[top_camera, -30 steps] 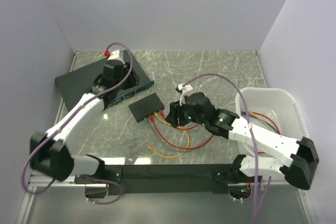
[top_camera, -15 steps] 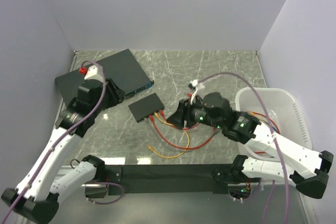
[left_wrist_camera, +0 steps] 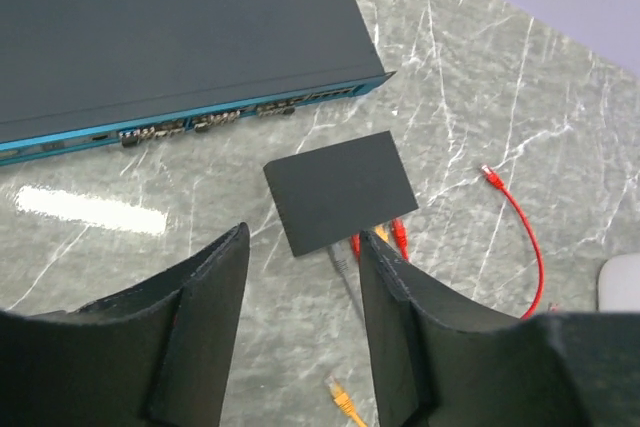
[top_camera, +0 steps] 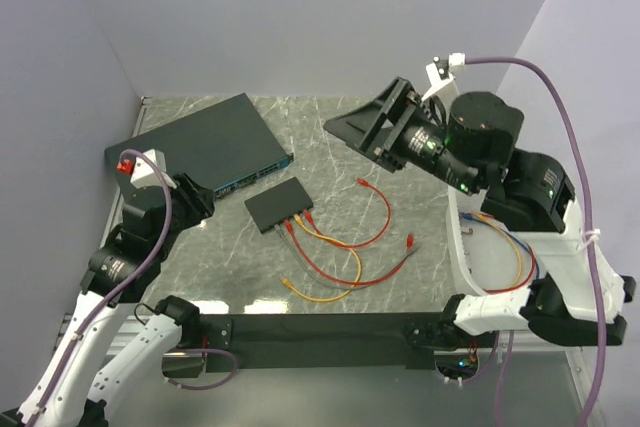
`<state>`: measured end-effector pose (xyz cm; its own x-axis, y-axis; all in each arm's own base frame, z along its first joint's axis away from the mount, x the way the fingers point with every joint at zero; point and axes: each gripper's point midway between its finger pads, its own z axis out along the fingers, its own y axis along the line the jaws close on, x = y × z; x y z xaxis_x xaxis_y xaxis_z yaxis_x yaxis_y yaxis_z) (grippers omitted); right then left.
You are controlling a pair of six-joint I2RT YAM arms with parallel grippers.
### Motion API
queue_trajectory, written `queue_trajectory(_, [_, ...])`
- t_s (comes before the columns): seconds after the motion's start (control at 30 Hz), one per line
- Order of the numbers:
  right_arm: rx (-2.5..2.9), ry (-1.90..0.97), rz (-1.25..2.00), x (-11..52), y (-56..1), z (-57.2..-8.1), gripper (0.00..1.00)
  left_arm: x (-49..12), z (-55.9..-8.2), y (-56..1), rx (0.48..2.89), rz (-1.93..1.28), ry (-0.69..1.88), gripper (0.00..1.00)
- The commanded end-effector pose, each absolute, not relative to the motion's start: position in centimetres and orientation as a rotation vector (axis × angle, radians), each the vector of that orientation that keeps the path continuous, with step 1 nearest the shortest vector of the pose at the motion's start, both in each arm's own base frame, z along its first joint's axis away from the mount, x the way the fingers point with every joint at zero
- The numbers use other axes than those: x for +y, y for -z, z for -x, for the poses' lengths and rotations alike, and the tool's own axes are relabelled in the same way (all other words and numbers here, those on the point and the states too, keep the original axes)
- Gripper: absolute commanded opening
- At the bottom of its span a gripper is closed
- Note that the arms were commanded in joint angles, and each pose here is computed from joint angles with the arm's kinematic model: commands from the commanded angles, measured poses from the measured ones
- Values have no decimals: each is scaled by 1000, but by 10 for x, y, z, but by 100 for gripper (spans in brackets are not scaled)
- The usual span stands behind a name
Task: Insert the plug into the switch port
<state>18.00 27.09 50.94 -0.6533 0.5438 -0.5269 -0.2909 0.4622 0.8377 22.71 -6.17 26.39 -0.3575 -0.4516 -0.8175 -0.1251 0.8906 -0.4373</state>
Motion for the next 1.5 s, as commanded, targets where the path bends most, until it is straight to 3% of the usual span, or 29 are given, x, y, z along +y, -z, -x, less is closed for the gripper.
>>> queue_trajectory(0.0, [2034, -1206, -348, 271, -490, -185, 78, -57, -227, -271, 1877, 415, 350, 55])
queue_trajectory(0.43, [2011, -1318, -373, 272, -519, -180, 82, -86, -225, -260, 1972, 299, 466, 53])
queue_trajectory(0.57, [2075, -1361, -352, 285, -519, -181, 86, -86, -223, -262, 1952, 299, 482, 55])
queue_trajectory(0.6, [2087, -1361, -357, 286, -518, -185, 92, -86, -224, -262, 1952, 300, 481, 55])
queue_trajectory(0.63, [2118, -1376, -343, 292, -517, -184, 93, -86, -223, -262, 1950, 300, 482, 55])
queue_trajectory(1.47, [2067, -1533, -346, 295, -538, -220, 97, -96, -196, -254, 2044, 286, 578, 54])
